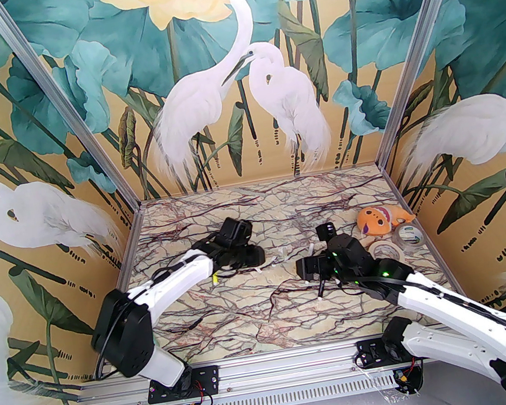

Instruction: Open the pen caps

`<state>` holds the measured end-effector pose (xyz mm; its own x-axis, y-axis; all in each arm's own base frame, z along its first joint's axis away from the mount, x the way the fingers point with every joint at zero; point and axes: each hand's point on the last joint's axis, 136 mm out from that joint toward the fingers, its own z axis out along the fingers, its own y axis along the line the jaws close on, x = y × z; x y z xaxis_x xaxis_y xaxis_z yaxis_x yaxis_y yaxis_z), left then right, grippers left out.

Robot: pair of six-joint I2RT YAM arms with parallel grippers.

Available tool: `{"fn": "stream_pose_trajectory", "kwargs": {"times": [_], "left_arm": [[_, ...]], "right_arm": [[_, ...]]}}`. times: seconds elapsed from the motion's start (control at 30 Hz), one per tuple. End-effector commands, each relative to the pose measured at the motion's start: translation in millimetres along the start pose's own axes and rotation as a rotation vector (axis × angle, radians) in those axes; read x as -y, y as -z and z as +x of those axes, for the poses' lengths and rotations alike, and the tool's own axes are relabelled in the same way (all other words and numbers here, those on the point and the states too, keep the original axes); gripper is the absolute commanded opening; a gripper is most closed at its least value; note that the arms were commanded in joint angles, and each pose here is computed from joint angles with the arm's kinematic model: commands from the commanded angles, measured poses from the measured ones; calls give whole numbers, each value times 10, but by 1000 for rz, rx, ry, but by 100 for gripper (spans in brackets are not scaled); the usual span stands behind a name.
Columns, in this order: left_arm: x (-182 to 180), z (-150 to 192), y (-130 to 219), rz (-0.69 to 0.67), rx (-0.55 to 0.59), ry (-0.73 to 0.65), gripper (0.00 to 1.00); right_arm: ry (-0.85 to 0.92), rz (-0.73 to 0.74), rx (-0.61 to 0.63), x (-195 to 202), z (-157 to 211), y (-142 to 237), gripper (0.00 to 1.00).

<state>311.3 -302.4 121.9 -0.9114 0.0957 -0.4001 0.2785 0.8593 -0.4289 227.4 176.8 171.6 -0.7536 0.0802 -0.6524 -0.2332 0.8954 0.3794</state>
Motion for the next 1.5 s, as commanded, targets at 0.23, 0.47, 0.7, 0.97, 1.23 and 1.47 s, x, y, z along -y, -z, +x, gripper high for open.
{"fn": "stream_pose_trajectory", "kwargs": {"times": [0.23, 0.47, 0.7, 0.97, 1.23, 1.47], "left_arm": [[733, -149, -719, 79, -34, -86, 38], [885, -119, -1120, 99, -86, -136, 38], [851, -53, -1323, 69, -135, -166, 38], [827, 101, -1474, 45, -196, -205, 39], [740, 247, -1520, -9, -253, -238, 38], [580, 380, -1502, -145, -313, -329, 35]], "right_arm": [[-52, 41, -12, 139, 99, 362, 99], [-67, 64, -5, 209, 129, 432, 99], [-67, 61, -13, 193, 130, 399, 99], [-71, 70, -11, 212, 130, 407, 99], [-81, 74, -5, 226, 130, 423, 99], [-87, 76, 0, 230, 121, 433, 99]]}}
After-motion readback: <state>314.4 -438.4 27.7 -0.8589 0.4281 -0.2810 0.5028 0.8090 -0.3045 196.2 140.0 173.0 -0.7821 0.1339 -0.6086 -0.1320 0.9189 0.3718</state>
